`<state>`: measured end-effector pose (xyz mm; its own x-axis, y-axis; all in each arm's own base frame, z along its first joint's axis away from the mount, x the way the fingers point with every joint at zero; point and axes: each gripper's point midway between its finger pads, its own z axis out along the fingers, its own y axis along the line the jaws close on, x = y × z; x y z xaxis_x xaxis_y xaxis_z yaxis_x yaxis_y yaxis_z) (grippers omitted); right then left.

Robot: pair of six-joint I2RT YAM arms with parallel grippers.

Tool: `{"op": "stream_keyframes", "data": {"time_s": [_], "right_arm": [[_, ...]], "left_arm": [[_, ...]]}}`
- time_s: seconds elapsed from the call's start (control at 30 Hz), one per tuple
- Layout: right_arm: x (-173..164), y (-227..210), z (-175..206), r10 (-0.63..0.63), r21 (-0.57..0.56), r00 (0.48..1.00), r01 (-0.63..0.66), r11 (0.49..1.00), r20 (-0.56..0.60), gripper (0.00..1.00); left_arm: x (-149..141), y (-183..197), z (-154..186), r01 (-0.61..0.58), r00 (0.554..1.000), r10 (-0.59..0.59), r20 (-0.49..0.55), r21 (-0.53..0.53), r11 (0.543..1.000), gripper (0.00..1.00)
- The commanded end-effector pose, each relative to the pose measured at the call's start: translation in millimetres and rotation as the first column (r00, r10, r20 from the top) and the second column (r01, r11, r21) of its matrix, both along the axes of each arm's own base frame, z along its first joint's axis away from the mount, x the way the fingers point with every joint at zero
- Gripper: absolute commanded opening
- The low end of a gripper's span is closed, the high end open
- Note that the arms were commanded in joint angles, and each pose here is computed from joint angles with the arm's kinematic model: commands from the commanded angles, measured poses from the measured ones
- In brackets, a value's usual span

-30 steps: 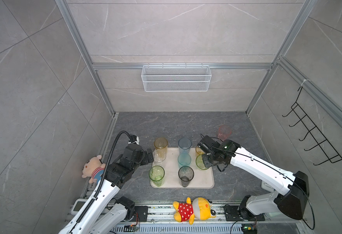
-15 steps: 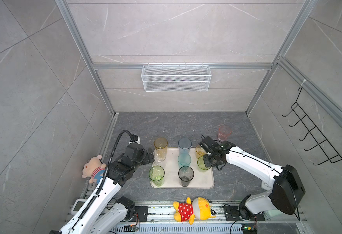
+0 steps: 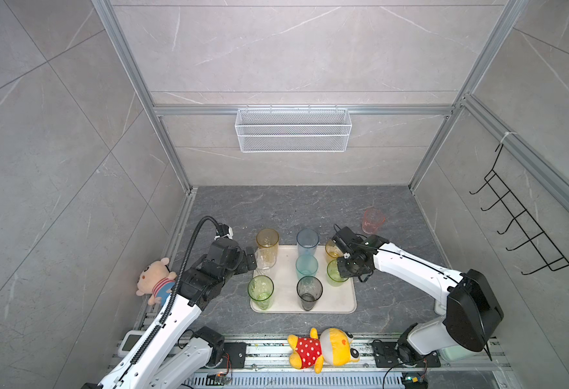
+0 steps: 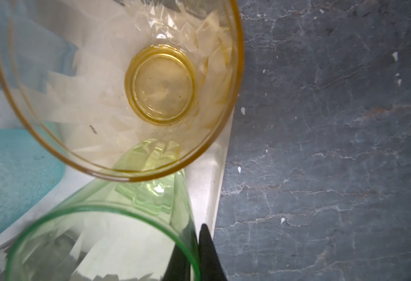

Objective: Place the glasses into the tray
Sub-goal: Place the glass on the tray.

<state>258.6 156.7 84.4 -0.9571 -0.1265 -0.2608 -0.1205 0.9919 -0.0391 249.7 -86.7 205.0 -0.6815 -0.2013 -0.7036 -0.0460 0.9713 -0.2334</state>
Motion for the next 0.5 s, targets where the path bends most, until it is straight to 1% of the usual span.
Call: {"op": "stream_keyframes", "data": {"time_s": [0.0,0.23,0.37,0.47], "right_arm": [[0.0,-1.4,-7.7,0.004,-0.005,1.0,-0.004,1.0,-0.014,0.0],[-0.6,0.4,-11.9,-0.001,0.014,1.0,0.001,1.0,-0.024,0.0],[0.1,0.8,-14.2,-0.007,0.019,1.0,0.008,1.0,-0.03,0.03],[0.3,1.2,-14.8,-0.009,0.021,0.999,0.009,1.0,-0.031,0.07]], "left_arm": [[-0.9,4.2,12.2,-0.023,0.999,0.024,0.028,-0.017,1.0,1.0],[-1.6,4.8,13.3,-0.025,0.999,0.026,0.033,-0.019,1.0,1.0],[-1.9,4.8,12.9,-0.024,0.999,0.025,0.031,-0.019,1.0,1.0],[-2.6,5.5,12.6,-0.026,0.999,0.027,0.029,-0.018,1.0,1.0]]}}
